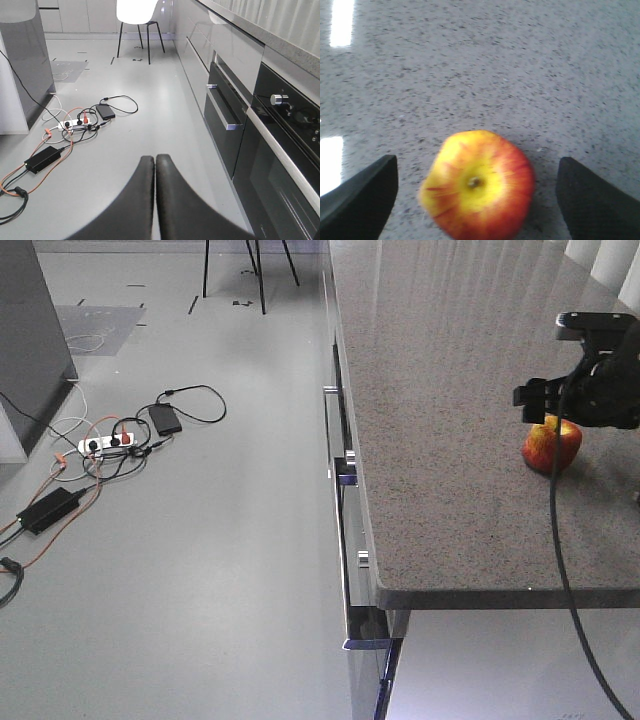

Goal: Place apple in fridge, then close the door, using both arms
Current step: 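Close the right gripper around the apple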

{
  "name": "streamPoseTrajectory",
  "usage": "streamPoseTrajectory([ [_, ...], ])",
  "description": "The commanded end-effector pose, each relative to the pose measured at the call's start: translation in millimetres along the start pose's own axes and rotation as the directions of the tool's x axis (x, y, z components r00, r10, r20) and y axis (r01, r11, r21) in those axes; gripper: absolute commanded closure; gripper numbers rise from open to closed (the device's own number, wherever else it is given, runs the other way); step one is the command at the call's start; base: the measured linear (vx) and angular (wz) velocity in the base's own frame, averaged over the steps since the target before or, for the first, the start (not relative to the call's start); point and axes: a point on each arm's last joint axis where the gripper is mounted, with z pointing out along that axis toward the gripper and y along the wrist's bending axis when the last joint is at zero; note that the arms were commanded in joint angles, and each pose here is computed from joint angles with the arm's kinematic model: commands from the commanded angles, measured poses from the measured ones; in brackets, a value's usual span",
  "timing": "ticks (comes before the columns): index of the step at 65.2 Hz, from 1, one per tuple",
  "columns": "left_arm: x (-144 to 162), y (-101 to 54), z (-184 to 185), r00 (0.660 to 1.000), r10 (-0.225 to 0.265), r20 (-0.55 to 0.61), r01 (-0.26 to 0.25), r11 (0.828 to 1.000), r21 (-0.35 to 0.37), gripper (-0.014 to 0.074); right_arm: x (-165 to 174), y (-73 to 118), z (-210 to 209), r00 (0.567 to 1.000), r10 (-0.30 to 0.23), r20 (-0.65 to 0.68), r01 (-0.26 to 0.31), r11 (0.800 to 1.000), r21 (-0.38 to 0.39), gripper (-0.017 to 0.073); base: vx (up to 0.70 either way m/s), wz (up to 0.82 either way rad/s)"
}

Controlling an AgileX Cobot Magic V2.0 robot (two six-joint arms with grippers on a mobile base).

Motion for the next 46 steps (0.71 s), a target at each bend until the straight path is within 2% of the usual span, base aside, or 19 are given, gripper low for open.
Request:
streamPoseTrajectory([
  [1,-0.6,-0.8,0.7,0.998,-0.01,0.065,0.009,1.0,0.016,0.0599,-23.9,-8.5,-29.3,0.99,0.011,0.142,-0.013,1.0,0.008,-0.0048,0.0,0.0],
  [7,-0.6,-0.8,0.7,0.998,-0.01,0.065,0.009,1.0,0.016,0.0599,-24.4,-8.3,-29.3,0.989,-0.005,0.146,0.004,1.0,0.009,-0.0044,0.0,0.0],
  [21,-0.6,-0.8,0.7,0.998,-0.01,0.065,0.009,1.0,0.016,0.0599,-23.3,-1.5,-24.2,0.989,0.036,0.144,-0.031,0.999,-0.035,-0.0039,0.0,0.0],
  [35,-0.6,-0.8,0.7,0.998,-0.01,0.065,0.009,1.0,0.016,0.0599,-15.3,-0.2,-8.5,0.996,0.009,0.087,-0.005,0.999,-0.043,-0.0034,0.0,0.0],
  [46,-0.6,-0.8,0.7,0.998,-0.01,0.065,0.009,1.0,0.016,0.0599,-12.9,0.4,-2.5,0.997,0.016,0.074,-0.012,0.999,-0.049,-0.0034,0.0,0.0],
])
